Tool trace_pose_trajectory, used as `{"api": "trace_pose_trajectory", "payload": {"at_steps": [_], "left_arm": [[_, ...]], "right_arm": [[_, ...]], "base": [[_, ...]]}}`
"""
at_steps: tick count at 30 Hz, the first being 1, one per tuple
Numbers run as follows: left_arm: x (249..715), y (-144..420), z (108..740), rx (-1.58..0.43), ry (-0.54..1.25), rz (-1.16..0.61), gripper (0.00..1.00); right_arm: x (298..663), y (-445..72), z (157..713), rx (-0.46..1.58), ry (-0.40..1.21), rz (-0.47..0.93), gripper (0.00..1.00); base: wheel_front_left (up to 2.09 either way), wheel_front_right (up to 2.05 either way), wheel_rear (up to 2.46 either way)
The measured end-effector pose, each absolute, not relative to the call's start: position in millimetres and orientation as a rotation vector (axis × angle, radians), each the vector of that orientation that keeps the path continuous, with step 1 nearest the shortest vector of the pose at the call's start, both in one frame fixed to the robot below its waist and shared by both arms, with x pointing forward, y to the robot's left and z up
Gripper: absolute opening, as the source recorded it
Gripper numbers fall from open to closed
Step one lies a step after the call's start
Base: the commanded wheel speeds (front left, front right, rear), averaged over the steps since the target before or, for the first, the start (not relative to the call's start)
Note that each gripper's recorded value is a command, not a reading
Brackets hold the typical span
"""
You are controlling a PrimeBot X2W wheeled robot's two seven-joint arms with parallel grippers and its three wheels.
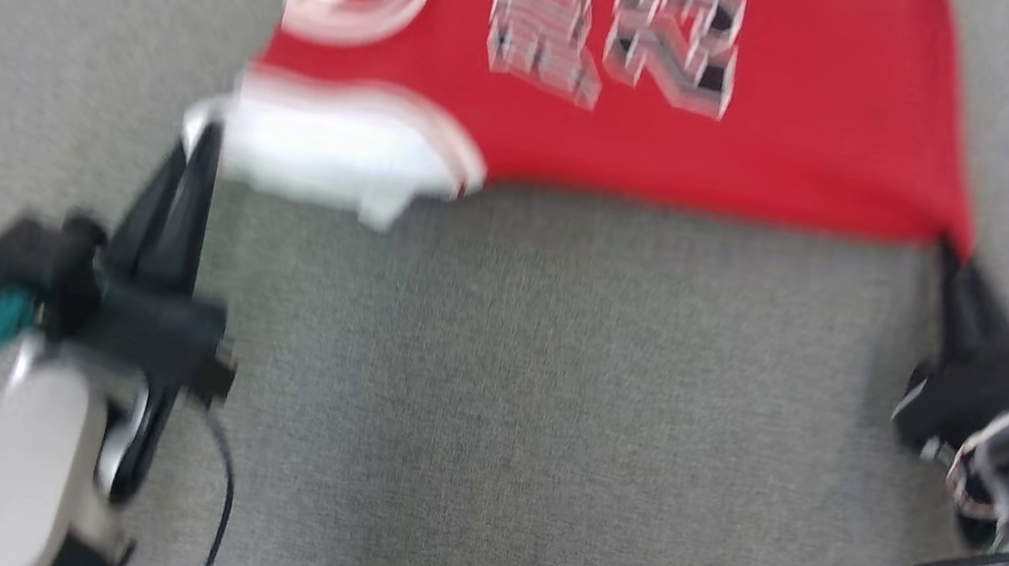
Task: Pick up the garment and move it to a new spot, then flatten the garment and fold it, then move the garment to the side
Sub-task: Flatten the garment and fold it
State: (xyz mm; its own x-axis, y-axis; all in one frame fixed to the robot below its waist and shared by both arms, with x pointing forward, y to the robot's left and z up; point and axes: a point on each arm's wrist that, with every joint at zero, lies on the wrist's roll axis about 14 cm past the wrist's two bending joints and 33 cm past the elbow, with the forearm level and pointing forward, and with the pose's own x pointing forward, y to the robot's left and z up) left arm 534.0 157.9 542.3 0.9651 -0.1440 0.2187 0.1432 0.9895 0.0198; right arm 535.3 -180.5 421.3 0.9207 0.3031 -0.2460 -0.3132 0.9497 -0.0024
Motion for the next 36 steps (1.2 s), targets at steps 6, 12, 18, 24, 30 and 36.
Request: {"api": "trace_pose_trajectory", "payload": {"at_steps": [6,12,18,24,30,36], "left_arm": [[480,188,523,-0.067,-0.145,-0.026,0.0],[431,207,507,-0.111,-0.088,0.05,0.0],[394,209,497,-0.16,-0.056,0.067,0.0],[369,202,487,-0.204,-0.029,0.064,0.0],[346,194,476,-0.228,0.005,0.051,0.0],[334,184,472,-0.237,0.017,0.017,0.0]], "right_arm": [[488,-185,421,-0.026,0.29,0.305,0.0],[451,-193,428,-0.005,0.295,0.276,0.0],[417,-201,428,0.007,0.305,0.247,0.0],[391,-204,427,0.014,0.305,0.236,0.0],[366,-198,421,0.018,0.313,0.252,0.0],[356,-192,423,0.016,0.3,0.272,0.0]], "base": [[0.0,0.0,0.0],[0.0,0.0,0.0],[0.0,0.0,0.0],[0.0,0.0,0.0],[0.0,0.0,0.0],[0.0,0.0,0.0]]}}
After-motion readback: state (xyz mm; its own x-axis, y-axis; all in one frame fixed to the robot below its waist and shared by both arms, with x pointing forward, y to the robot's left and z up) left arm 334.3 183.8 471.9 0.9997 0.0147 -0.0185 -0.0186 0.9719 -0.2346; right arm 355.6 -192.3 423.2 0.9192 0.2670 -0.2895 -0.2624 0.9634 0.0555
